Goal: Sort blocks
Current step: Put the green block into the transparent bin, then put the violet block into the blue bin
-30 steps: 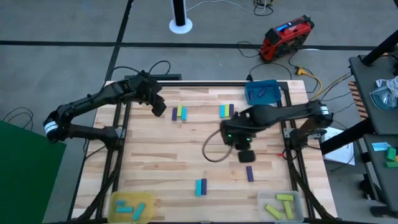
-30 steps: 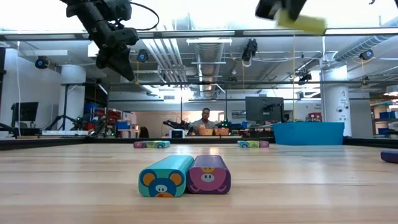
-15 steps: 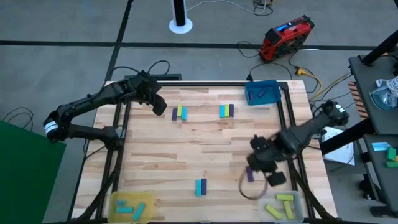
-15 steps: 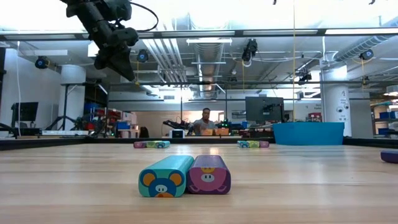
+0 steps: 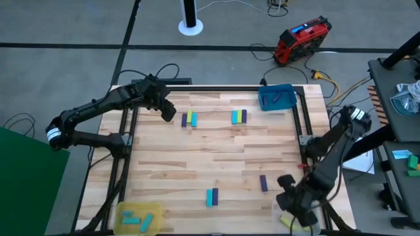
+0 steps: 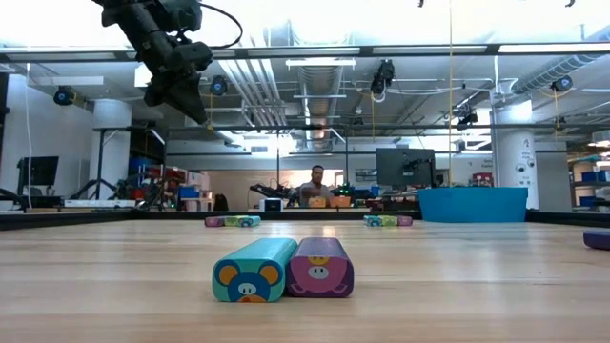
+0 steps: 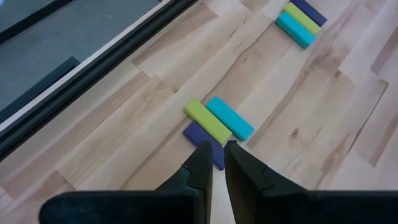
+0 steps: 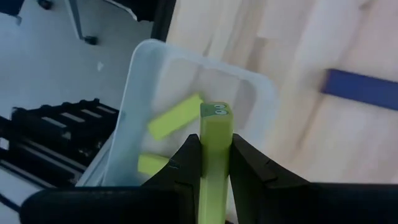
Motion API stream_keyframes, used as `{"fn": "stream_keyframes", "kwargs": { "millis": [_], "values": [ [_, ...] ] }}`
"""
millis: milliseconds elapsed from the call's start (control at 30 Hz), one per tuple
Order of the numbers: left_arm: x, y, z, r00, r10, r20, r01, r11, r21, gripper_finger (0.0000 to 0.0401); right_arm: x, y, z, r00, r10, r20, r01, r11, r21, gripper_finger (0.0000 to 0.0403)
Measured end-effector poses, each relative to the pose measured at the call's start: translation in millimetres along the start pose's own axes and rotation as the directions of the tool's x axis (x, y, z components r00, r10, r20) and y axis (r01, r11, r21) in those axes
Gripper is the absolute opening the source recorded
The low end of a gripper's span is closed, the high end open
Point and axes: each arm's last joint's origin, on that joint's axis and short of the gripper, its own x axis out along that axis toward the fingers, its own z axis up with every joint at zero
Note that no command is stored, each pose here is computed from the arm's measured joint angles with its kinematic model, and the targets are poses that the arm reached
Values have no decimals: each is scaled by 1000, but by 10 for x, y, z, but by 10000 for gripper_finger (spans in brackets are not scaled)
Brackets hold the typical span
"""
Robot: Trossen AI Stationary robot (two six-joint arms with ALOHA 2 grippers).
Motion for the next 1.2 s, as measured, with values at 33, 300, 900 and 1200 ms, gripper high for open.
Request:
{"fn": "stream_keyframes", "kwargs": {
  "millis": [33, 300, 900, 1200],
  "values": [
    [0, -1, 0, 1000, 0, 0, 0, 1000, -4, 21, 78, 21, -20, 1000, 2, -3, -2, 1000, 2, 49],
    [0, -1, 0, 1000, 0, 0, 0, 1000, -15, 21, 498, 81, -114, 999, -12, -46, 14, 998, 56, 89],
    [0, -1, 3, 1000, -1, 3, 1, 1000, -15, 21, 119, -56, 99, 991, -130, 23, 119, 960, 255, 24],
    [0, -1, 3, 1000, -1, 3, 1, 1000, 10, 21, -473, -936, 484, 957, -291, 8, 219, 737, 640, 9]
  ]
}}
